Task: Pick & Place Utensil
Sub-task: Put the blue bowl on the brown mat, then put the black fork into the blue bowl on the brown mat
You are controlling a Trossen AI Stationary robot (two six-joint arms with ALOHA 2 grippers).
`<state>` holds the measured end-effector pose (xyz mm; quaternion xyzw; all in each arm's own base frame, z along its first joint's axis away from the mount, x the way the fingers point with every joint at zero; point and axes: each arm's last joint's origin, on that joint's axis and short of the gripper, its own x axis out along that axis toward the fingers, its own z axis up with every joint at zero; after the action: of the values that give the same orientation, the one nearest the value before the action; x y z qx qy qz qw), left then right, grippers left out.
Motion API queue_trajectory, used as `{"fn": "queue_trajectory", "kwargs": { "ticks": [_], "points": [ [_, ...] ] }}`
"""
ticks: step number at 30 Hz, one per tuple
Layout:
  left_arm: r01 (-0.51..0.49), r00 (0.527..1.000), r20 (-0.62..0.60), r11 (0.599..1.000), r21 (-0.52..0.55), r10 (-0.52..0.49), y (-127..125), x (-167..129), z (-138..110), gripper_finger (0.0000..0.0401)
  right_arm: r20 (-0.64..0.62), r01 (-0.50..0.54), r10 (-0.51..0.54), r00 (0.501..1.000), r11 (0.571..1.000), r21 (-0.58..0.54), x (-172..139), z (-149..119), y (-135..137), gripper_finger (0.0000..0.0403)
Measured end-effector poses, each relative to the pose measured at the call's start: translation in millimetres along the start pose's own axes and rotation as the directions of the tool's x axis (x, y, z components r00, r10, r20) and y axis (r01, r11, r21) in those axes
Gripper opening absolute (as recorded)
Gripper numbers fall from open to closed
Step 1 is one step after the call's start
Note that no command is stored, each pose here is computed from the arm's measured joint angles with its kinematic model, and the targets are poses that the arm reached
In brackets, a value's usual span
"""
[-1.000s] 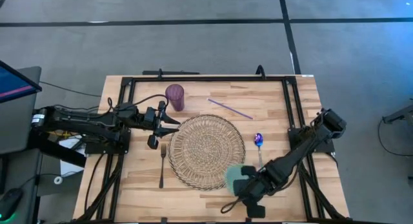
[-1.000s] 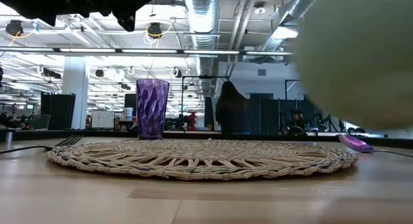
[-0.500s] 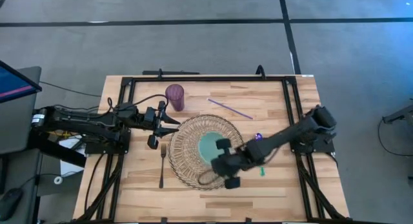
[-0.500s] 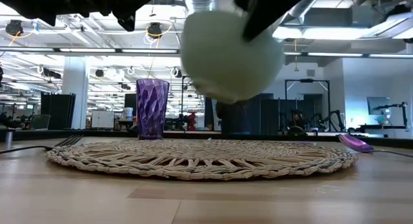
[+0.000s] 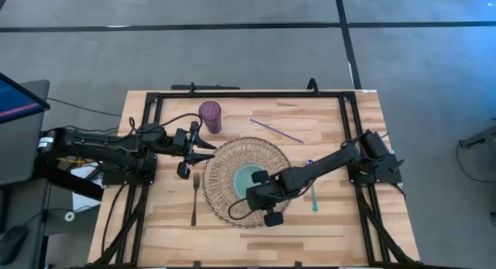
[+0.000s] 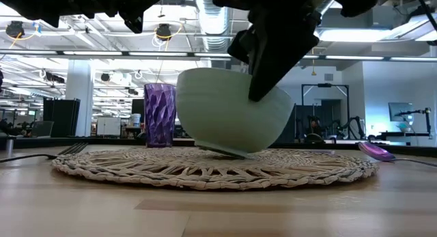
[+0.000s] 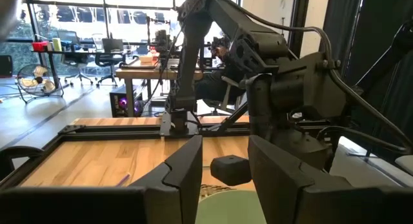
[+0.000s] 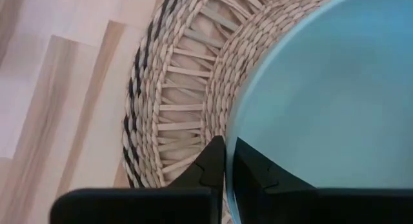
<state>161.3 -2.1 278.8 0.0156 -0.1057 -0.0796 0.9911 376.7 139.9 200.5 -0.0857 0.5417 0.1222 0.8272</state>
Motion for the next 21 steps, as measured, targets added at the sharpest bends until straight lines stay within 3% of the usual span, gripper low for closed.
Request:
{"fn": "queue_trajectory", "kwargs": {
  "ticks": [4,14,21],
  "points": [
    [0.000,1.000,-0.001,1.000,0.000,0.000,0,0,0,0.0126,0.000,-0.002,0.002,1.000,1.000,0.019,-1,0,0,0.0023],
    [0.000,1.000,-0.002,1.000,0.000,0.000,0,0,0,0.0126,-0.004,-0.001,0.002,1.000,1.000,0.022,-4,0,0,0.0105],
    [0.000,1.000,-0.003,1.000,-0.001,0.000,0,0,0,0.0126,-0.042,0.001,0.000,0.999,1.000,0.025,-32,14,1,0.0128]
  ]
}}
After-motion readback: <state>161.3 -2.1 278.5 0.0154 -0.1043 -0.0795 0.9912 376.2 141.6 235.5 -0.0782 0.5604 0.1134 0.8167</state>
